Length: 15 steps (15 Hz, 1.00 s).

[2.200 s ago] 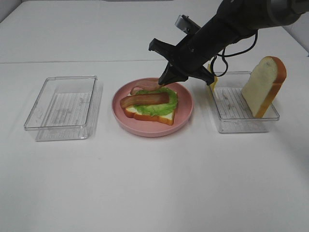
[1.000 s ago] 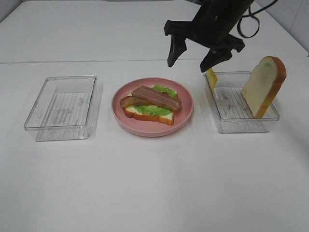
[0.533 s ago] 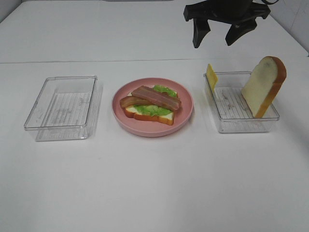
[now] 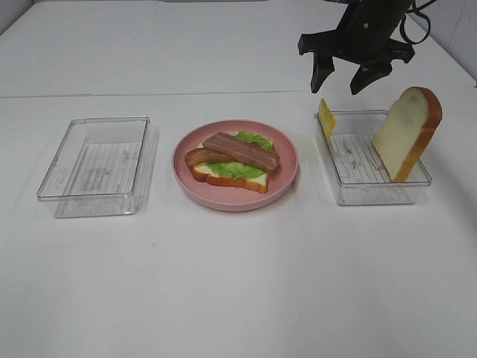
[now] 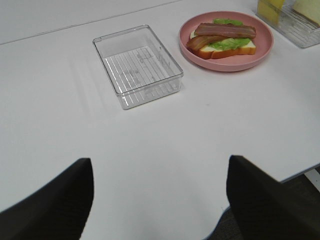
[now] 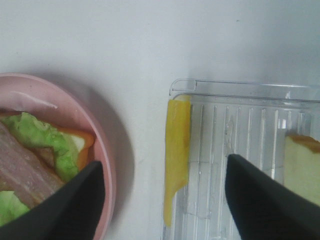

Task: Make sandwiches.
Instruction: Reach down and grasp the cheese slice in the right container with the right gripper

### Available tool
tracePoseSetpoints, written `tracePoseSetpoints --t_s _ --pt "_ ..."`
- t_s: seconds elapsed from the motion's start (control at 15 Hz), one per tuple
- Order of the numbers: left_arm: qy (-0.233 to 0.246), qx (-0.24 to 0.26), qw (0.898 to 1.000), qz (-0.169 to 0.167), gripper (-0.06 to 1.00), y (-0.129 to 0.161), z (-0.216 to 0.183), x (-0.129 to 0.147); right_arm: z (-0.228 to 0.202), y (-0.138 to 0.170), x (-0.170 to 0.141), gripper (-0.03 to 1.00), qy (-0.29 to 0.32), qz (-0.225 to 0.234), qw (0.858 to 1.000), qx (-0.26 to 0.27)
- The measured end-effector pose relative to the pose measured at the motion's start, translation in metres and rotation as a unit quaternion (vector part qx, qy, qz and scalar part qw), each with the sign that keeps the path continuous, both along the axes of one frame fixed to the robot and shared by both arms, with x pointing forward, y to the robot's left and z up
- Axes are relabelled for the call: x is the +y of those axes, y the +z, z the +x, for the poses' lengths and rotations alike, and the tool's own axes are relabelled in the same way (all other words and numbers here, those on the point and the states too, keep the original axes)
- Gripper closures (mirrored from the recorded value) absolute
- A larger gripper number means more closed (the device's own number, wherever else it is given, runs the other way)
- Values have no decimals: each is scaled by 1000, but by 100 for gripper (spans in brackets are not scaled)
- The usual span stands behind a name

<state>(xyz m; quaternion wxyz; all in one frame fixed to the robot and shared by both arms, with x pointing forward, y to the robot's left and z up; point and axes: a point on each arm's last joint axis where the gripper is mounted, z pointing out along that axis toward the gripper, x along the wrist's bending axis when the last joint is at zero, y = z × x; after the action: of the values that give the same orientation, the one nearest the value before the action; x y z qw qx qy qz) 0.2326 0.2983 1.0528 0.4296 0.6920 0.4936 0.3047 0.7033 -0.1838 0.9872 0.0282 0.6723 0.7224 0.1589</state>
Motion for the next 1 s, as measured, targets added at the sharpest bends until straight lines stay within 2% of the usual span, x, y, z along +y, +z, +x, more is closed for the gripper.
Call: tracePoseSetpoints --t_s 0.4,0.53,0.73,0.8,1.0 --pt "0 0 1000 0 24 0 0 0 8 -43 0 42 -2 2 999 36" --pt "0 0 1000 0 24 0 0 0 7 -44 0 54 -1 1 999 43" --pt "0 0 1000 0 24 0 0 0 8 -41 0 90 0 1 999 42" --pt "0 0 1000 0 24 0 0 0 8 -41 0 97 0 1 999 43" --pt "0 0 1000 0 24 0 0 0 8 -35 0 97 3 0 999 47"
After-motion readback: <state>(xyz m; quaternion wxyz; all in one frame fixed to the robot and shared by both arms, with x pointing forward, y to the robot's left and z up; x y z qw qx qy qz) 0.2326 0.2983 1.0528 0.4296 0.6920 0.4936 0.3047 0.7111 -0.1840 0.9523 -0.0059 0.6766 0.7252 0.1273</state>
